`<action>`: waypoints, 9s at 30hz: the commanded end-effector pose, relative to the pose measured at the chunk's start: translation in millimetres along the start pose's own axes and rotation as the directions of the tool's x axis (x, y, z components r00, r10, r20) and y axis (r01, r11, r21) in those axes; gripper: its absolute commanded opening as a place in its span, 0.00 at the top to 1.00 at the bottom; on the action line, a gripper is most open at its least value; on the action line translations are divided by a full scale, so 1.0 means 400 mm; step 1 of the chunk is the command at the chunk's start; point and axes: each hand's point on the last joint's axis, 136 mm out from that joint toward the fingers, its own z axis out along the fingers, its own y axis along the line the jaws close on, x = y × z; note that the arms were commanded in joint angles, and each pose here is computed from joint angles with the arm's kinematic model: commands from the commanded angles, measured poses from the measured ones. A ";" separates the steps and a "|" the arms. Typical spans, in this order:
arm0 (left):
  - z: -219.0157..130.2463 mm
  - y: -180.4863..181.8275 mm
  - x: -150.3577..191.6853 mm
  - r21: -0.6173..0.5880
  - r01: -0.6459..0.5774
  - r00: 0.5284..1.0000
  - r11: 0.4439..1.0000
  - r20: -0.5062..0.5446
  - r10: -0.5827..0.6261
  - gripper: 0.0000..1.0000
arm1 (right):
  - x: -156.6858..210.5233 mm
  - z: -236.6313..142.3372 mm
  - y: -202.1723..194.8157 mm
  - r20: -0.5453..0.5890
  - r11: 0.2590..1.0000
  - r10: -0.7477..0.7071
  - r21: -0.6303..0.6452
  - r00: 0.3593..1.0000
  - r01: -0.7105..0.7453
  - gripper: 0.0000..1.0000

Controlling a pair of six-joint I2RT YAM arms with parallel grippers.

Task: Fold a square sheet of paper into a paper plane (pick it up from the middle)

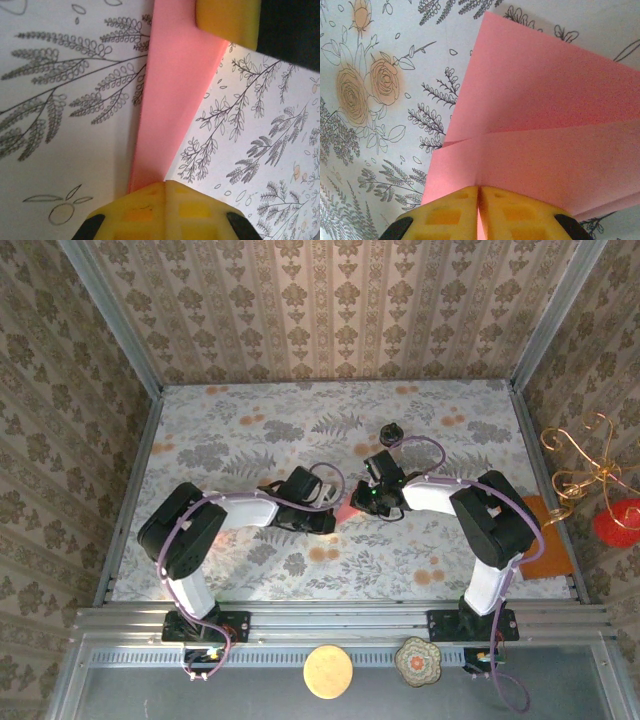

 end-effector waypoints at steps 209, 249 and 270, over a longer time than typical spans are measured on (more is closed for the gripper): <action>0.023 -0.075 -0.059 0.068 0.029 0.999 0.997 -0.036 -0.026 0.94 | 0.015 -0.030 -0.101 0.007 0.999 0.043 -0.003 0.999 -0.043 0.91; -0.464 0.198 -0.084 -0.161 0.283 0.874 0.946 0.450 -0.185 0.18 | 0.011 -0.209 0.025 0.129 0.969 -0.047 0.245 0.991 0.014 0.30; -0.431 0.159 -0.098 -0.108 0.175 0.903 0.979 0.413 -0.116 0.04 | 0.056 -0.129 0.000 0.141 0.929 0.031 0.361 0.989 -0.081 0.37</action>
